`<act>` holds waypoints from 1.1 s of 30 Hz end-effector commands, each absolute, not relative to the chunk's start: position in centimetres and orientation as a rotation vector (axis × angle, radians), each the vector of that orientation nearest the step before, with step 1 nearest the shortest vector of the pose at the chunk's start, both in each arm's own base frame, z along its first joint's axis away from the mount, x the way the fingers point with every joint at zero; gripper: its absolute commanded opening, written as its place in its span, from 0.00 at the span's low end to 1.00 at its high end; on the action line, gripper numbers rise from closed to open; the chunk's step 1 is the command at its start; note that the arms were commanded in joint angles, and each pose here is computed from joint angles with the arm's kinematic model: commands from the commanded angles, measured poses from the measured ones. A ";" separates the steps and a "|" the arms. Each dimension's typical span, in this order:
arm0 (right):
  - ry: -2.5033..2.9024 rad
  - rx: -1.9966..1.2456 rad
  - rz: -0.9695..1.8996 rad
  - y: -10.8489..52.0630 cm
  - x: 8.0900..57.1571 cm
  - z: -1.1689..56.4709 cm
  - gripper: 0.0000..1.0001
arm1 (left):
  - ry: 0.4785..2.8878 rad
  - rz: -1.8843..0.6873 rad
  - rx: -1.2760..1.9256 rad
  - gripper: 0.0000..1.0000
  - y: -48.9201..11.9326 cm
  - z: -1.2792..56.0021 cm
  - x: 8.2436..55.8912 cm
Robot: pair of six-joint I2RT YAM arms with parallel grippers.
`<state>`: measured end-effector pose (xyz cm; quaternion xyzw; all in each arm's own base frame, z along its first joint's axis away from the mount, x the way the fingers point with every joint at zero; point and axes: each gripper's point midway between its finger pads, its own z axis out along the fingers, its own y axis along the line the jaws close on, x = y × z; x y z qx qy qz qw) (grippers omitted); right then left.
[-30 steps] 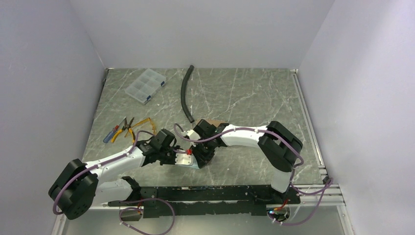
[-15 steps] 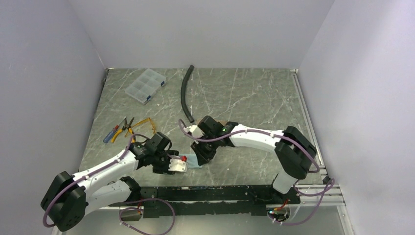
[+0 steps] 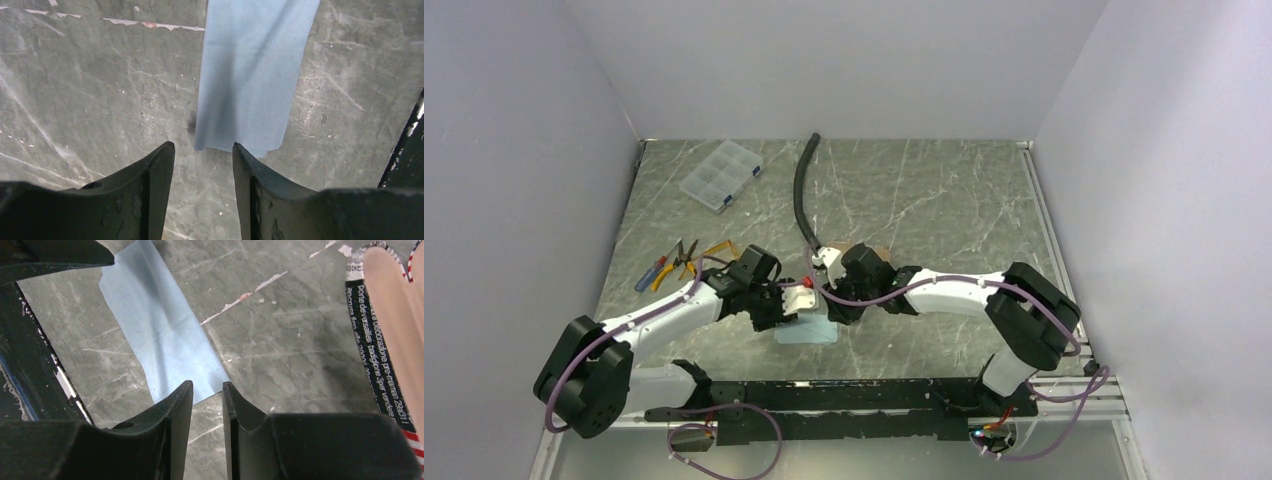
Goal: Organize the sunglasses
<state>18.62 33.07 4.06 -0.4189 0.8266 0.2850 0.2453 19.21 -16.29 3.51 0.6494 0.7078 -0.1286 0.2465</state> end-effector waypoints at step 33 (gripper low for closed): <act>2.138 -1.174 0.752 32.7 17.2 1.0 0.00 | 1.936 -0.659 1.754 0.03 -18.3 2.6 18.1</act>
